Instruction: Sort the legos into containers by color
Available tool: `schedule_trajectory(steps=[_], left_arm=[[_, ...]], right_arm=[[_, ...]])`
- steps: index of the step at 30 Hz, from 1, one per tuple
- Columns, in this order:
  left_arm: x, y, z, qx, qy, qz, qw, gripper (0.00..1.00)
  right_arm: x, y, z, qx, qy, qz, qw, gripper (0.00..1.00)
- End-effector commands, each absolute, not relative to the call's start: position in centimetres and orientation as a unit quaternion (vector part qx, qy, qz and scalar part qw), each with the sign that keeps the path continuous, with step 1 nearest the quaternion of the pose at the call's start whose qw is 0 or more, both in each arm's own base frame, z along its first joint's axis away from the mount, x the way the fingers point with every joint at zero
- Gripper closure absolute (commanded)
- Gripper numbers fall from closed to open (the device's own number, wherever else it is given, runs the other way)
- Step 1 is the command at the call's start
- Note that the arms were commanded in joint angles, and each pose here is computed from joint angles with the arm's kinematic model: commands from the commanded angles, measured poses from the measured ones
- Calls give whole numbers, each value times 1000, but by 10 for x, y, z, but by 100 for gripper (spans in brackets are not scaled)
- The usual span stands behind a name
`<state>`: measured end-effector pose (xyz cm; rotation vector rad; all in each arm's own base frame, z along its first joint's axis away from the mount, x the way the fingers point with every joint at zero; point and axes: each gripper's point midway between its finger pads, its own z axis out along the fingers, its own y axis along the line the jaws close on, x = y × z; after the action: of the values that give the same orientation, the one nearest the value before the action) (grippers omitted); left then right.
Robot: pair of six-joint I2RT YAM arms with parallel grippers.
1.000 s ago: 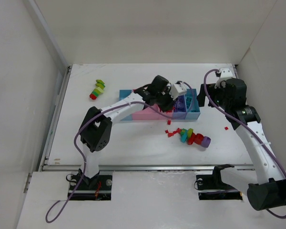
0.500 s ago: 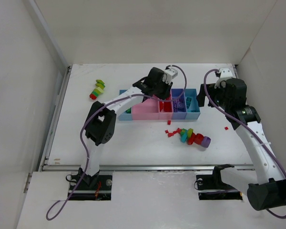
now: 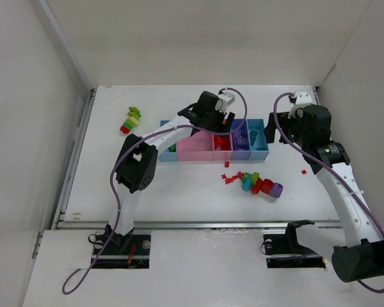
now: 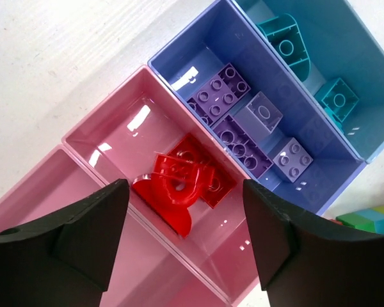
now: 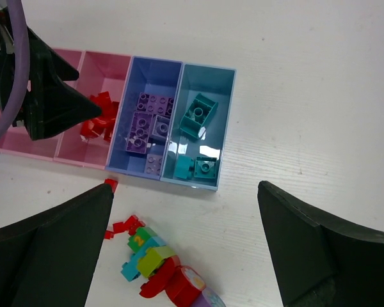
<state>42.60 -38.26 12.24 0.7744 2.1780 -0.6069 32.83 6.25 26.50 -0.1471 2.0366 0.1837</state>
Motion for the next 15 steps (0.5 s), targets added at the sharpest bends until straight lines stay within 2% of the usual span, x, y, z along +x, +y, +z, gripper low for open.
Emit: schedule_trajectory(steps=[1,4,9,13,15], left_arm=[[428,-389,175,302,822,-258,407,30],[426,-386,187,306,818,-257,413,29],[425,-367,227,285,818,-229,445,31],[424,-314,280,244,820,-157,494,32],[431,-272,286,202,832,-83,510,32]], right_arm=[[332,63,291,-69,829,78,550,0],[331,65,293,-83,828,74,550,0],[312,82,267,-122,855,75,498,0],[295,109,228,-117,880,92,450,0],[289,128,221,-97,882,101,449,0]])
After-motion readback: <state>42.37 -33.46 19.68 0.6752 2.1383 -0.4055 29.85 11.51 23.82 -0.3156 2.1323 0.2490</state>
